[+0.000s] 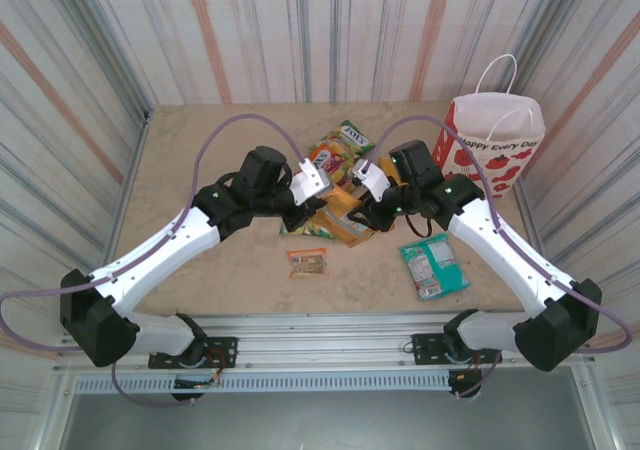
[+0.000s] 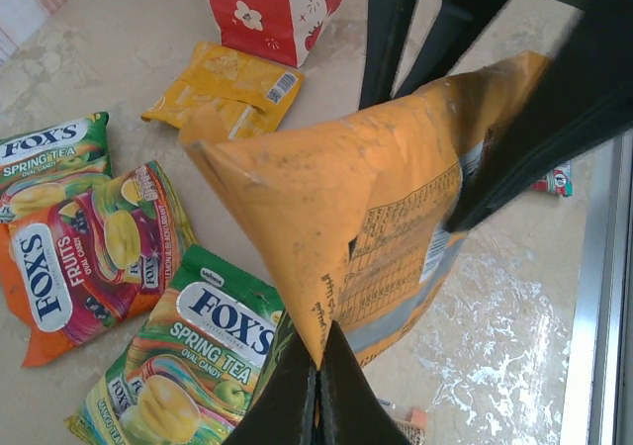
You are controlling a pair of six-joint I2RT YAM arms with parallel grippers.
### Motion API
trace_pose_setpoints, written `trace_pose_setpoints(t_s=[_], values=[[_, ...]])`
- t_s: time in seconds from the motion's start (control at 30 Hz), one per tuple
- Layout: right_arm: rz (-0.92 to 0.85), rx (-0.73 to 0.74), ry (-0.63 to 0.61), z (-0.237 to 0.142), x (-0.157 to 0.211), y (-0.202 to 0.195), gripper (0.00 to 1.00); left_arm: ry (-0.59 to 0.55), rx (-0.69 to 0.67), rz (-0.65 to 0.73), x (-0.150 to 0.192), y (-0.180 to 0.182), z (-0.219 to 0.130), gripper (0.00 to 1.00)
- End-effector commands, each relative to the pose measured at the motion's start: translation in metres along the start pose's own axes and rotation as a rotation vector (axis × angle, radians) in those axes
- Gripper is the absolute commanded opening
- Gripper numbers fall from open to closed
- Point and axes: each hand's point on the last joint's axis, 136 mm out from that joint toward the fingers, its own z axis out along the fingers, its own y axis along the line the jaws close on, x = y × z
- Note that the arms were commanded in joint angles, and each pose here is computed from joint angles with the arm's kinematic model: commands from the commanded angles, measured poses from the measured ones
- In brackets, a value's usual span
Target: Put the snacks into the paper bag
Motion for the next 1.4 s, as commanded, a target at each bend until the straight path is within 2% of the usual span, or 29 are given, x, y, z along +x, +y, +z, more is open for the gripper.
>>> trace_pose_setpoints(t_s=[0.0,0.03,0.1,0.17,0.3,0.4,0.5,0.7,0.97,1.1,1.37], values=[[-0.106,-0.008,-0.02,-0.008,-0.011,0.004,0.24,-0.071,-0.016,0.031,-0.024,0.002,-0.015,0.0],[-0.126,-0.007,-0.022,-0.009,-0.012,0.005,0.17,-0.072,-0.022,0.031,-0.025,0.003,-0.016,0.0],[-0.165,0.005,-0.025,-0.013,-0.013,0.005,0.1,-0.064,-0.04,0.033,-0.026,0.007,-0.019,0.0],[-0.195,0.033,-0.024,-0.02,-0.016,0.002,0.06,-0.06,-0.074,0.029,-0.029,0.012,-0.022,0.13],[-0.278,0.087,-0.02,-0.043,-0.025,-0.006,0.02,-0.057,-0.171,0.003,-0.036,0.03,-0.031,0.5],[-0.344,0.155,-0.033,-0.07,-0.039,-0.022,0.02,-0.063,-0.252,-0.062,-0.039,0.049,-0.04,0.6],[-0.411,0.268,-0.063,-0.103,-0.056,-0.051,0.01,-0.083,-0.276,-0.121,-0.04,0.062,-0.048,0.61],[-0.481,0.539,-0.089,-0.172,-0.088,-0.118,0.0,-0.085,-0.309,-0.154,-0.033,0.079,-0.053,0.61],[-0.562,0.761,-0.158,-0.24,-0.119,-0.175,0.0,-0.069,-0.278,-0.181,-0.028,0.088,-0.038,0.6],[-0.556,0.838,-0.103,-0.261,-0.107,-0.202,0.0,-0.053,-0.256,-0.188,-0.027,0.09,-0.026,0.6],[-0.533,0.879,0.139,-0.267,-0.05,-0.242,0.0,-0.03,-0.215,-0.211,-0.023,0.092,-0.008,0.59]])
